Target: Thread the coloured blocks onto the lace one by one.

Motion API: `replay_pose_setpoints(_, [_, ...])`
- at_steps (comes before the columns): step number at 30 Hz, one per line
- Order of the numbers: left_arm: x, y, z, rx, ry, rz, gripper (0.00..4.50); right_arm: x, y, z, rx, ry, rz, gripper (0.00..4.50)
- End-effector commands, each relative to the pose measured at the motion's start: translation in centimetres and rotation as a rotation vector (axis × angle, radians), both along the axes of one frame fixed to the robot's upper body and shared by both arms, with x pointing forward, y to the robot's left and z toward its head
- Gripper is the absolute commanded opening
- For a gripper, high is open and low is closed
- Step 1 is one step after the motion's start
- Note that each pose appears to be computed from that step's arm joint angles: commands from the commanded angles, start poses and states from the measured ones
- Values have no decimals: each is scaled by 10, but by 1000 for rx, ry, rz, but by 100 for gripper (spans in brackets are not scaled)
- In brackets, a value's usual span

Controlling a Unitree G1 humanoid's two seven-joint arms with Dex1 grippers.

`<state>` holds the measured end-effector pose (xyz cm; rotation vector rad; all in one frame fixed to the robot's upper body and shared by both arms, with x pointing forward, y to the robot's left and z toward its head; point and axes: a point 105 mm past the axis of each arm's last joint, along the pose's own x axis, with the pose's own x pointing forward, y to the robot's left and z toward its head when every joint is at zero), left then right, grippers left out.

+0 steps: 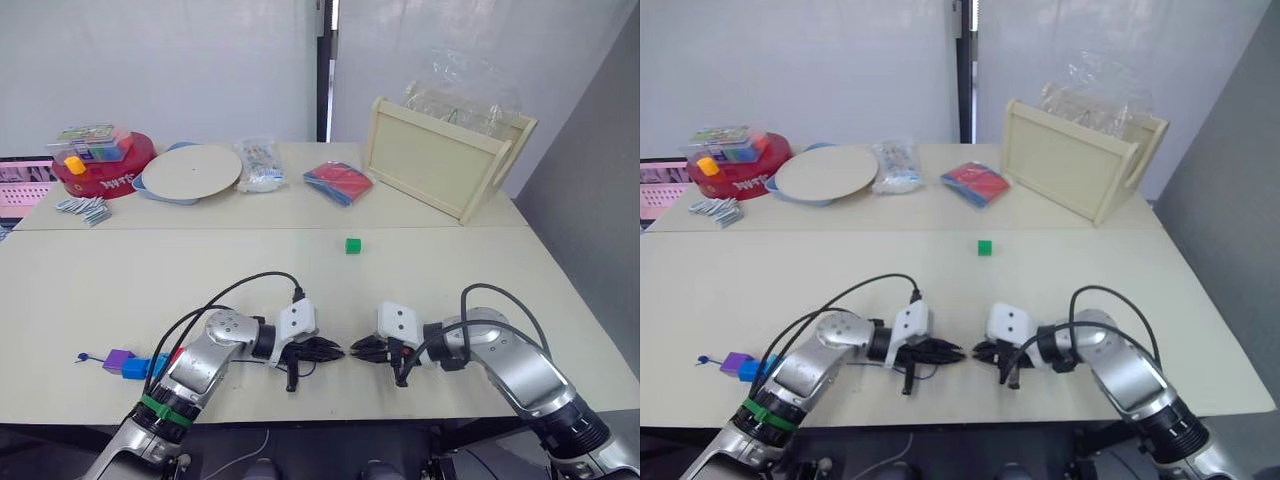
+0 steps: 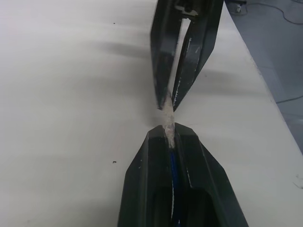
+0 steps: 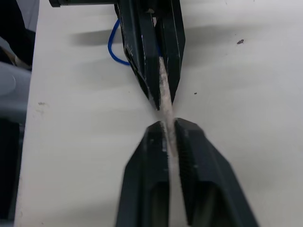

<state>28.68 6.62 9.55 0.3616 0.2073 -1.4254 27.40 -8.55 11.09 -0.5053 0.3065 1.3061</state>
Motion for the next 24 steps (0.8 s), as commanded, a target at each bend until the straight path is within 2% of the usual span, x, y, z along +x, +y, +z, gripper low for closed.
replay_pose_setpoints(1, [-1, 8, 11, -21, -32, 17, 0, 6, -3, 23, 95, -27, -74, 190])
replay_pose_setpoints(6, [-3, 27, 7, 6, -22, 71, 0, 32, -16, 32, 231, -47, -319, 369])
replay_pose_setpoints(8, [-4, 35, 5, 10, -16, 106, 0, 61, -17, 30, 307, -126, -549, 437])
replay_pose_setpoints(10, [-6, 41, 4, 14, -13, 134, 0, 85, -13, 22, 327, -194, -756, 444])
replay_pose_setpoints(15, [-7, 45, 8, 11, -17, 164, 0, 112, 9, 17, 429, -206, -978, 444])
replay_pose_setpoints(20, [-7, 51, 10, 19, -25, 196, 0, 140, 28, 18, 492, -216, -1098, 444])
replay_pose_setpoints(24, [-8, 56, 9, 27, -27, 214, 0, 164, 45, 27, 518, -237, -1135, 444])
